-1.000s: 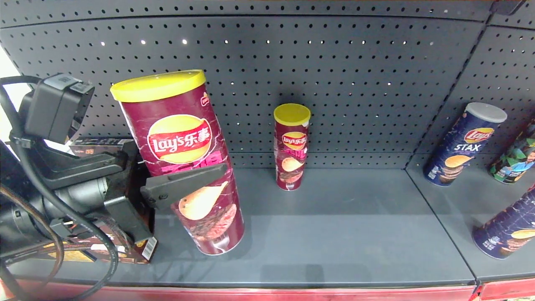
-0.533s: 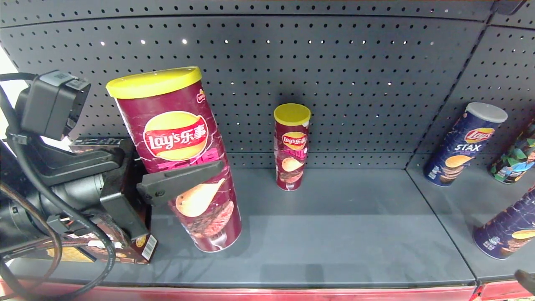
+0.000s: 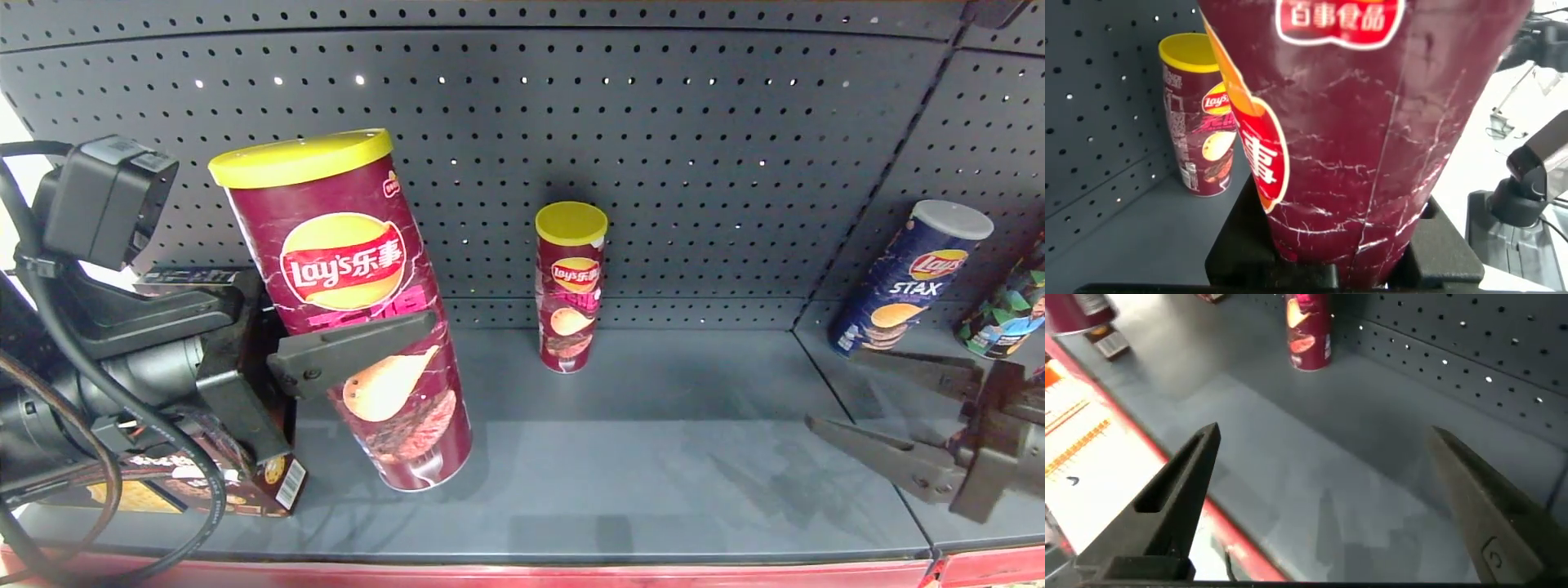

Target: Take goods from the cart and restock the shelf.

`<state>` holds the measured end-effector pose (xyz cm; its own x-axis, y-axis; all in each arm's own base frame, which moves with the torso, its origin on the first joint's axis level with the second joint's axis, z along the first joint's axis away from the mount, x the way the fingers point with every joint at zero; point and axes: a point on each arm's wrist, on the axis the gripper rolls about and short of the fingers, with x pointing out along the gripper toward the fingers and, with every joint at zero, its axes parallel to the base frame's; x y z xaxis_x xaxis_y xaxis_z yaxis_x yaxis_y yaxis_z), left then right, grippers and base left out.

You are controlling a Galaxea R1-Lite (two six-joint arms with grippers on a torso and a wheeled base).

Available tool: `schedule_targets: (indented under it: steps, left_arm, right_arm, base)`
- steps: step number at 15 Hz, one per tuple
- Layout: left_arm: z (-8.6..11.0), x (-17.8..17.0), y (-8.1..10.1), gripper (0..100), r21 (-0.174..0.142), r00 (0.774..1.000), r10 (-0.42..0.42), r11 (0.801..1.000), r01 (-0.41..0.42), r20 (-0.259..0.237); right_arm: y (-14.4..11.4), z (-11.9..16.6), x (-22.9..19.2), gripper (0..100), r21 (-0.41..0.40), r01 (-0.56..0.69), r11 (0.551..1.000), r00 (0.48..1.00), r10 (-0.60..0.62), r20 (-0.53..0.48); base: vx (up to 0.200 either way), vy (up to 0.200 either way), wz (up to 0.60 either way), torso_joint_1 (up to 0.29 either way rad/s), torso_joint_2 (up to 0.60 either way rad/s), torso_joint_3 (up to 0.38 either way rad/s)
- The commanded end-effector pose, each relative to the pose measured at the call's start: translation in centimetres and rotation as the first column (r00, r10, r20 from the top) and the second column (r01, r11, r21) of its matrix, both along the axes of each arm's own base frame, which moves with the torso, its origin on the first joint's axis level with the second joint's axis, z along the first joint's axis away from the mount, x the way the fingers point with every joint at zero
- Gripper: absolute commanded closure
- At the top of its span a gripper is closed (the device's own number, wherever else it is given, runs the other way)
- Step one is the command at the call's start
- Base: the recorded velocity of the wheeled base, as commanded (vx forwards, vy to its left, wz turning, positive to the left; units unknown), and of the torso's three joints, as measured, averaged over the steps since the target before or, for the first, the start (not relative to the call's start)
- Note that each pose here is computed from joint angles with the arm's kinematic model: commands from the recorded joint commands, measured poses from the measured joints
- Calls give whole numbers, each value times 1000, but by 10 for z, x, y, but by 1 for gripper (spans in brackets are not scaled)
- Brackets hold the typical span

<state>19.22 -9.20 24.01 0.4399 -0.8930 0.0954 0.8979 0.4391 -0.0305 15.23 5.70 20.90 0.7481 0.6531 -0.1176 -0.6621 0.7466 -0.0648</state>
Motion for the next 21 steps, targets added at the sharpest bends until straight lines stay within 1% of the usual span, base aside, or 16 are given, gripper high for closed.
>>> schedule_targets:
  steps: [1,2,3,4,5,7,8,10,11,12,14,17,19,21]
  left_arm:
    - [-1,1,0,100,1,1000,-2,1000,2,-2]
    - [-1,1,-1,100,2,1000,-2,1000,2,-4]
    - [-1,1,-1,100,1,1000,-2,1000,2,-5]
    - [-1,1,0,100,1,1000,-2,1000,2,-5]
    - [-1,1,0,100,1,1000,-2,1000,2,-5]
    - [-1,0,0,100,1,1000,-2,1000,2,-5]
    - [-1,0,-1,100,2,1000,-5,1000,5,-5]
    - [-1,0,0,100,1,1000,-3,1000,3,-6]
    - [-1,0,0,100,1,1000,-5,1000,5,-6]
    - [-1,1,0,100,-2,1000,-6,1000,6,-10]
    - [-1,1,0,100,-13,1000,-7,1000,7,-21]
    - [-1,0,0,100,-14,1000,-8,1000,7,-21]
    - [-1,0,0,100,-13,1000,-6,1000,6,-22]
    - [1,0,0,100,-17,1000,-6,1000,6,-14]
  right_arm:
    - [19,-1,68,0,-18,6,1000,1000,-7,-30]
    - [26,3,87,0,-6,-3,1000,1000,3,8]
    - [31,5,97,0,0,-15,1000,999,15,28]
    - [41,9,115,0,10,-79,997,996,79,49]
    - [46,10,126,0,14,-133,991,990,132,55]
    - [54,11,145,0,10,-144,990,988,143,62]
    - [62,11,157,0,14,-204,979,977,203,70]
    - [74,11,161,0,21,-341,940,938,339,76]
    - [77,9,162,0,24,-384,923,922,381,72]
    - [80,4,165,0,23,-497,867,866,494,81]
    - [82,1,173,0,13,-581,814,810,576,110]
    - [91,-4,190,0,11,-609,793,788,604,118]
    - [95,-7,199,0,10,-611,791,786,606,120]
    - [99,-13,210,0,10,-609,793,788,604,119]
  base:
    - [0,0,0,0,0,0]
    - [0,0,0,0,0,0]
    - [0,0,0,0,0,0]
    - [0,0,0,0,0,0]
    - [0,0,0,0,0,0]
    - [0,0,0,0,0,0]
    - [0,0,0,0,0,0]
    - [0,0,0,0,0,0]
    - [0,0,0,0,0,0]
    - [0,0,0,0,0,0]
    - [0,0,0,0,0,0]
    - [0,0,0,0,0,0]
    - [0,0,0,0,0,0]
    - [0,0,0,0,0,0]
